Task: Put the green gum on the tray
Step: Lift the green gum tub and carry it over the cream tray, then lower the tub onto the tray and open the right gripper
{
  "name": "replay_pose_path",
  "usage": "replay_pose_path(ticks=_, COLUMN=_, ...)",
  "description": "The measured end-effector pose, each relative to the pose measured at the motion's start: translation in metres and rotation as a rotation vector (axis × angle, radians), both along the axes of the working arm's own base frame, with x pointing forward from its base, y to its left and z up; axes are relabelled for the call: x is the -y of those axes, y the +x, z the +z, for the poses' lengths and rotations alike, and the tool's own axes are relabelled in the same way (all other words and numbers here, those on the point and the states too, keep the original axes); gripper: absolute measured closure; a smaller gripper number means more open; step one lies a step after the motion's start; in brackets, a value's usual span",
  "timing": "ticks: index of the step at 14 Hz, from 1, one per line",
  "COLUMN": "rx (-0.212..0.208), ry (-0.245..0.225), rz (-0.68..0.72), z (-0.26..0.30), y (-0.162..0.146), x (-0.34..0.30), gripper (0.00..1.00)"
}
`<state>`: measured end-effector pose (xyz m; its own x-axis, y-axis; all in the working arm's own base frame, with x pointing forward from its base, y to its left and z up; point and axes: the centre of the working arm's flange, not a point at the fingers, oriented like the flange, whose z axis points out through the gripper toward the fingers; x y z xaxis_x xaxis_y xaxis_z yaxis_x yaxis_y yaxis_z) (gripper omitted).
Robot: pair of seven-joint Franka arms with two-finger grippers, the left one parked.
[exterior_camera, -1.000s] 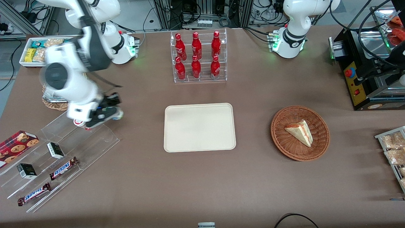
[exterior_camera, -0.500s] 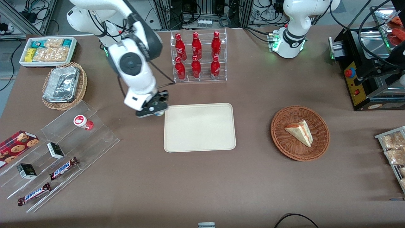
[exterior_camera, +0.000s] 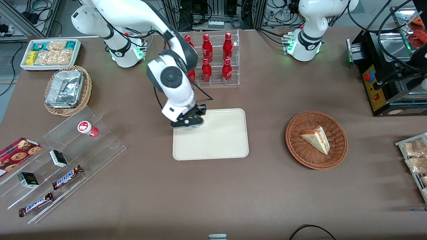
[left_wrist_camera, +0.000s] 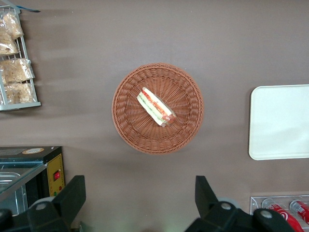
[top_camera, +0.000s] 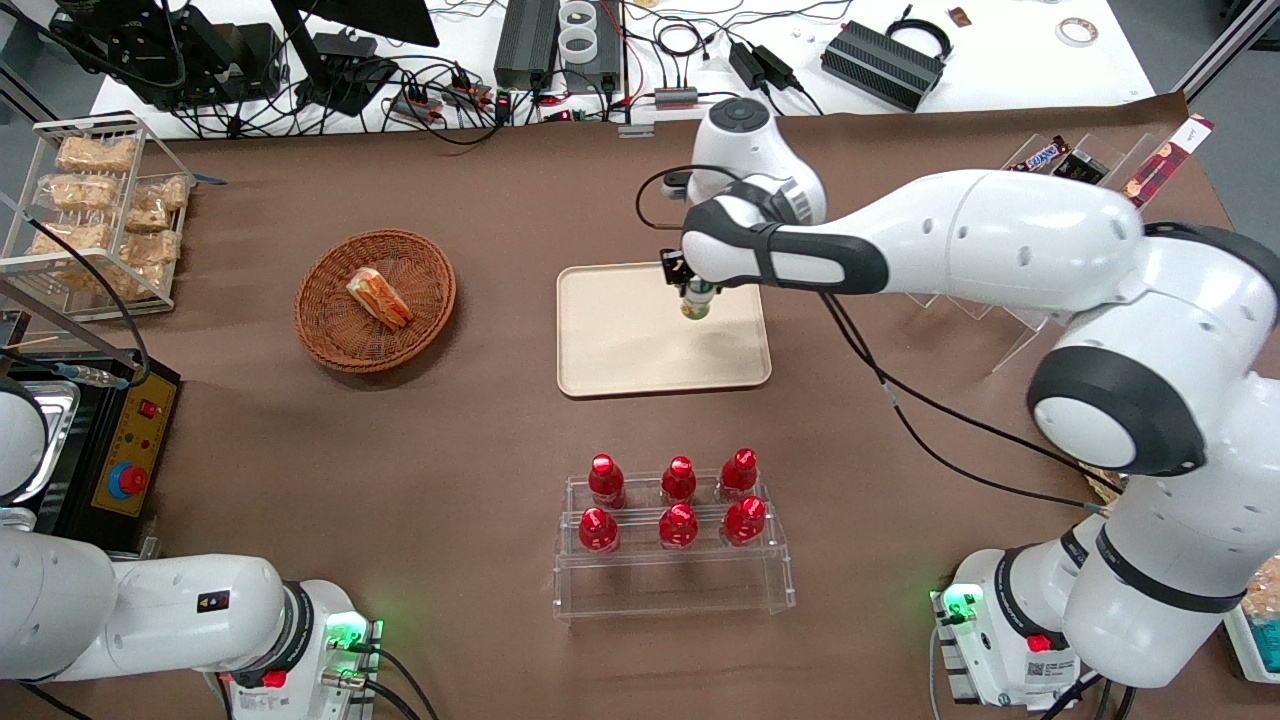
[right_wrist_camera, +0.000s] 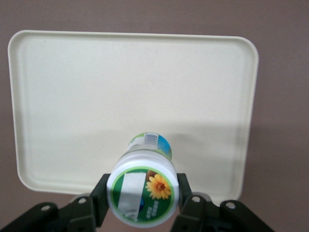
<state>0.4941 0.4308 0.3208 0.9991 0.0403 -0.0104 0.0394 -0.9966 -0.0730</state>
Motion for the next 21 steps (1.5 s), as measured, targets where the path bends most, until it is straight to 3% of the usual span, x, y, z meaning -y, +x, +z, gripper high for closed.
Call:
replay_pose_path(ticks=5, rx=0.017, ry=-0.009, rz=-0.026, z=-0.046, y=0.003, x=-0.048, gripper=0.41)
replay_pose_path(ticks=12, rx=0.045, ry=-0.016, rz=-0.038, z=-0.082, y=0.016, x=-0.047, gripper=0.41)
replay_pose_path(ticks=17, rx=0.057, ry=-0.015, rz=-0.031, z=-0.079, y=0.018, x=-0.048, gripper=0.0)
replay_pose_path(ticks=21, rx=0.069, ry=-0.012, rz=-0.03, z=-0.069, y=0.024, x=-0.047, gripper=0.0)
